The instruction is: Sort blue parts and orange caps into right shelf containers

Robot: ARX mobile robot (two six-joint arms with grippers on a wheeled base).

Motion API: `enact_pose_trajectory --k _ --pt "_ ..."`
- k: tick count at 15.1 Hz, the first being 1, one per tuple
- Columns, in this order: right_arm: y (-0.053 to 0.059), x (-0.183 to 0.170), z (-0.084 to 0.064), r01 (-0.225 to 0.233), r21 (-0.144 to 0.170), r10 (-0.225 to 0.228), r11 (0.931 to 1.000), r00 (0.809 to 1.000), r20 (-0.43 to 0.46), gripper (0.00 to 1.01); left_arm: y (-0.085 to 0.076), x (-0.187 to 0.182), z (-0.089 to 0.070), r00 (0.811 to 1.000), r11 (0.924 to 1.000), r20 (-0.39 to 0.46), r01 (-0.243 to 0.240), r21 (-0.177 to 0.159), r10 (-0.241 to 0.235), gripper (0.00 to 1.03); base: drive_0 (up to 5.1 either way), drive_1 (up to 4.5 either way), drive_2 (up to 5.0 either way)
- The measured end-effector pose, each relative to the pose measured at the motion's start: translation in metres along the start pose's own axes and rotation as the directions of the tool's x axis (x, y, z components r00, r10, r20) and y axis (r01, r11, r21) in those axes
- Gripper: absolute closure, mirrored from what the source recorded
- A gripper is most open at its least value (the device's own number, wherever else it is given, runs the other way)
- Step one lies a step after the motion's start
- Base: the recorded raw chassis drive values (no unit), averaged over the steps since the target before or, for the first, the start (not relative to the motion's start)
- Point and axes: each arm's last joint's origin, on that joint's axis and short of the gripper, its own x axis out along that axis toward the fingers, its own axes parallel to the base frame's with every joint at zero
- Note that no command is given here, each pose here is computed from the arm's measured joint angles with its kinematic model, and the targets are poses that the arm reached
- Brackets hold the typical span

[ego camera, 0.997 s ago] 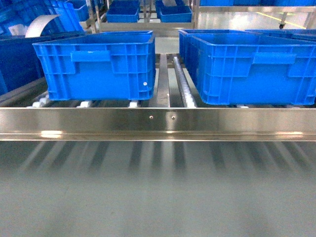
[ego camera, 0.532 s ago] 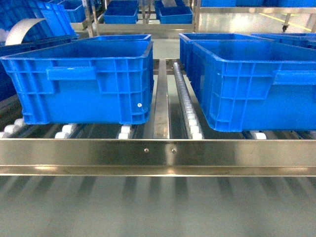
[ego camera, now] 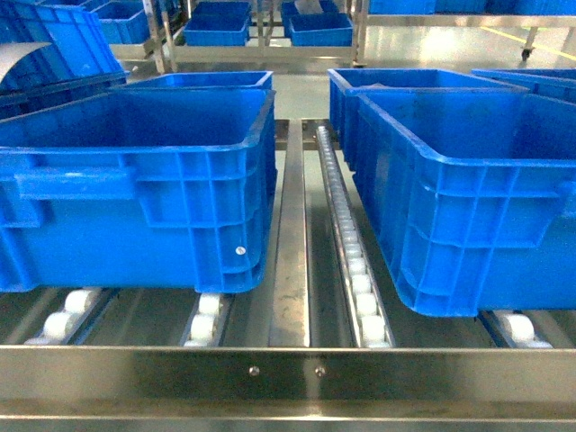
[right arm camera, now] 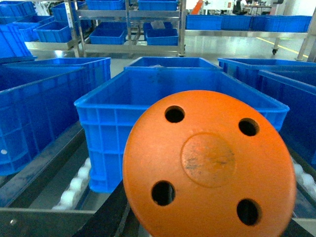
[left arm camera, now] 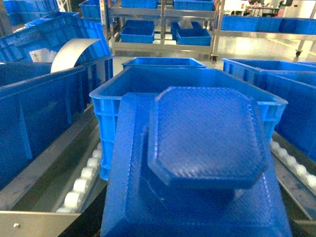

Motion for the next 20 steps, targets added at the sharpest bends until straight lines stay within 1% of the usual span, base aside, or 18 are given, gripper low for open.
enact_pose_trajectory --k 18,20 --pt "0.0000 0.0000 0.0001 0.000 0.000 0.000 1.0000 1.000 0.002 0.59 0.0000 0.0000 0.0000 1.000 1.0000 0.000 0.001 0.000 -0.001 0.61 -0.1 4.12 -4.2" --pt "0.0000 0.0000 0.0001 0.000 0.000 0.000 1.0000 1.000 0.002 0.59 0.0000 0.0000 0.0000 1.000 1.0000 0.000 0.001 0.000 -0.001 0.61 0.0 0.00 0.0"
